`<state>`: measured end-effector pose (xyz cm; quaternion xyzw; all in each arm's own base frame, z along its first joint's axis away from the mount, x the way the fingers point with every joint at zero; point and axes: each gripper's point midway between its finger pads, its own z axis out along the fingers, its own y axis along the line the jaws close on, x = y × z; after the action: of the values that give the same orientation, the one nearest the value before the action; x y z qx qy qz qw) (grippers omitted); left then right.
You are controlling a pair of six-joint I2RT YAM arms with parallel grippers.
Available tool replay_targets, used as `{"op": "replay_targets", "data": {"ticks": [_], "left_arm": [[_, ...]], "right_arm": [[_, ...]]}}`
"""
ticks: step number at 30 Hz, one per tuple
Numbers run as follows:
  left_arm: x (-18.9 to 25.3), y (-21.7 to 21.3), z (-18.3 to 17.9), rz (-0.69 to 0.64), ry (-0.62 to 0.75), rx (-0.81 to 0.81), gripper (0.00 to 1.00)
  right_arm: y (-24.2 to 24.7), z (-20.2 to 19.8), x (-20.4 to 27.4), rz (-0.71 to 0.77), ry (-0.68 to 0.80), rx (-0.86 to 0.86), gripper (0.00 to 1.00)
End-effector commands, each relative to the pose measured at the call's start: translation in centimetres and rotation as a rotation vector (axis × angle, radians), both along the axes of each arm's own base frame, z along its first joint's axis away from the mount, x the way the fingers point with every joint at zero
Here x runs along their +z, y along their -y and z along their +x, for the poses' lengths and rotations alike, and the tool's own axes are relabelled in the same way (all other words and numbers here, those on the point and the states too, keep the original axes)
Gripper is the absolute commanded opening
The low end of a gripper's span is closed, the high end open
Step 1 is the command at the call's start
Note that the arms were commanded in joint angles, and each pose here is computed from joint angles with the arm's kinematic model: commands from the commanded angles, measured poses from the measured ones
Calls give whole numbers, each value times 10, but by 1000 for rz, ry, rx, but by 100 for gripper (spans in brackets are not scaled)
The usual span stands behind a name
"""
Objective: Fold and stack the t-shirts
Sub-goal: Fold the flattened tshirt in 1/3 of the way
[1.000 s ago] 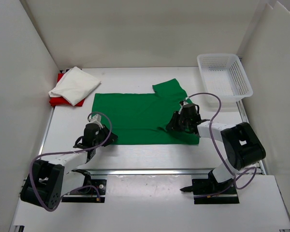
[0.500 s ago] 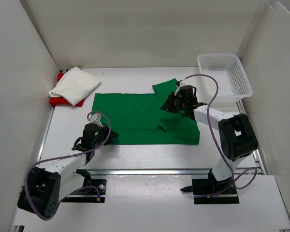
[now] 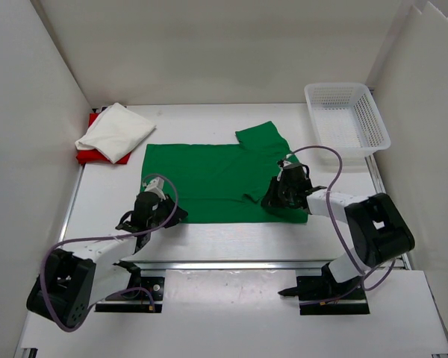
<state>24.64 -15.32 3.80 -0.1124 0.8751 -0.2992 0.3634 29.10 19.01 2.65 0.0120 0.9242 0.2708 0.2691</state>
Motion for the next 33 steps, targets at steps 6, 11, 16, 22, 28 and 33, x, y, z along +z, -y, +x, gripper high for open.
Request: {"op": "replay_targets", "data": {"ticks": [6, 11, 16, 22, 28, 33], "left_arm": [[0, -10, 7, 11, 24, 21, 19], [0, -20, 6, 17, 23, 54, 19], [11, -21, 10, 18, 50, 55, 19], [20, -3, 10, 33, 76, 10, 19], [11, 27, 9, 37, 38, -81, 18], [0, 18, 9, 44, 5, -63, 18]], "right_arm": [[-17, 42, 12, 14, 82, 24, 0], [-34, 76, 20, 27, 104, 28, 0], [-56, 122, 42, 76, 145, 38, 0], [-50, 94, 66, 21, 216, 61, 0], [-47, 27, 44, 43, 158, 118, 0], [-58, -14, 22, -1, 114, 198, 0]]}}
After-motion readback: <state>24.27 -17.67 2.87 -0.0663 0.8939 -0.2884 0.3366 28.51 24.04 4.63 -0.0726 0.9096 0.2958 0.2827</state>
